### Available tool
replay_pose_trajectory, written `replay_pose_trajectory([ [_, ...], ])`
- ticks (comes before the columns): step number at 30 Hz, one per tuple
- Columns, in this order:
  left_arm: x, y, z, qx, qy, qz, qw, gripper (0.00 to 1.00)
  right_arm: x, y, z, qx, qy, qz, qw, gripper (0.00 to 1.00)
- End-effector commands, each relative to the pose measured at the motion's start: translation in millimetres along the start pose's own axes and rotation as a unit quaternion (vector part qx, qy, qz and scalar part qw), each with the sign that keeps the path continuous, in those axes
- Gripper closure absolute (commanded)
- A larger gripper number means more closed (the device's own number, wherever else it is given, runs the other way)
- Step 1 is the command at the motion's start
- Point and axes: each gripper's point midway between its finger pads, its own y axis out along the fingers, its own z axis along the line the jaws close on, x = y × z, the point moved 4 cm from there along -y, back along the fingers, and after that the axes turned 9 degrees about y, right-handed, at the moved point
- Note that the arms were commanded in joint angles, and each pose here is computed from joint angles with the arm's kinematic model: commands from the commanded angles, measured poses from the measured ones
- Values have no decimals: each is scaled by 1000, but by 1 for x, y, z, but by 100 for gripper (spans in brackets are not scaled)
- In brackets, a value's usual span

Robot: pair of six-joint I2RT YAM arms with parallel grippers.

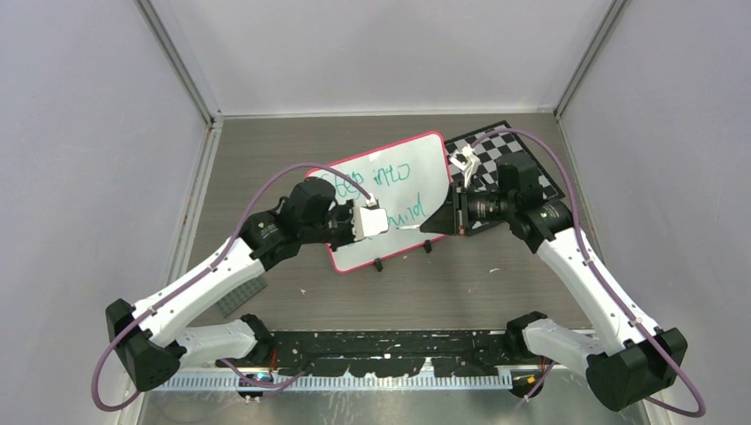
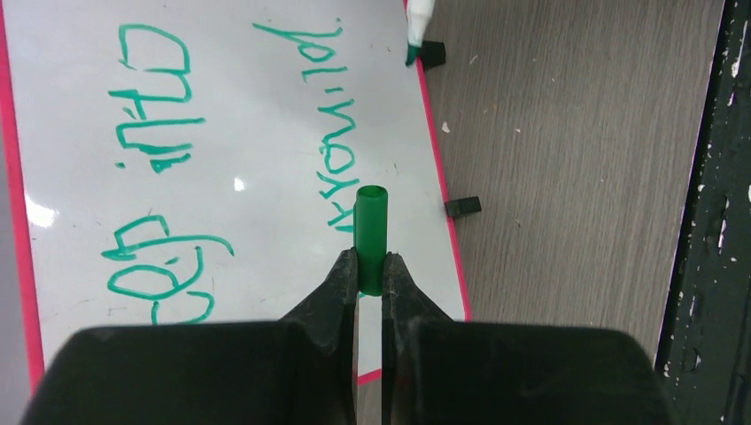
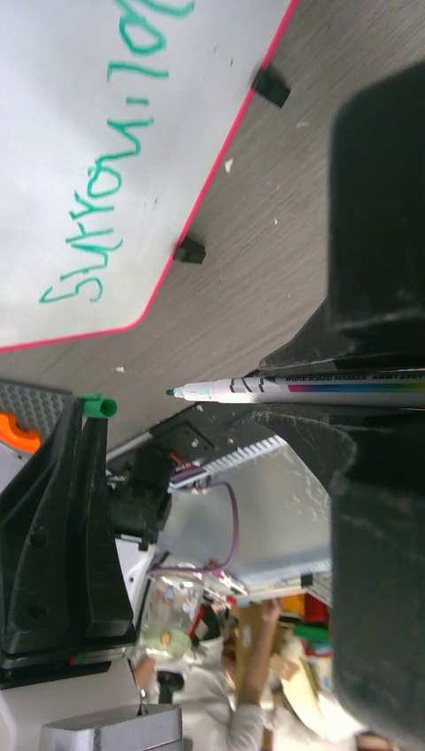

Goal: Write a sentence on the whiteboard
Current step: Close the whiteboard marker at the center of the board.

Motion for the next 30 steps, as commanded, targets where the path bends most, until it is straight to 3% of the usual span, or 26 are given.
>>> replay_pose_trajectory([
  [1, 23, -2, 13, 17, 31, -53, 998, 100, 14, -1, 27, 73, -7, 11, 997, 100],
  [5, 30, -1, 13, 9, 53, -78, 996, 100, 19, 1, 35, 90, -7, 14, 996, 100],
  [30, 47, 3, 12, -5, 50, -105, 993, 100, 18, 8, 27, 62, -22, 21, 998, 100],
])
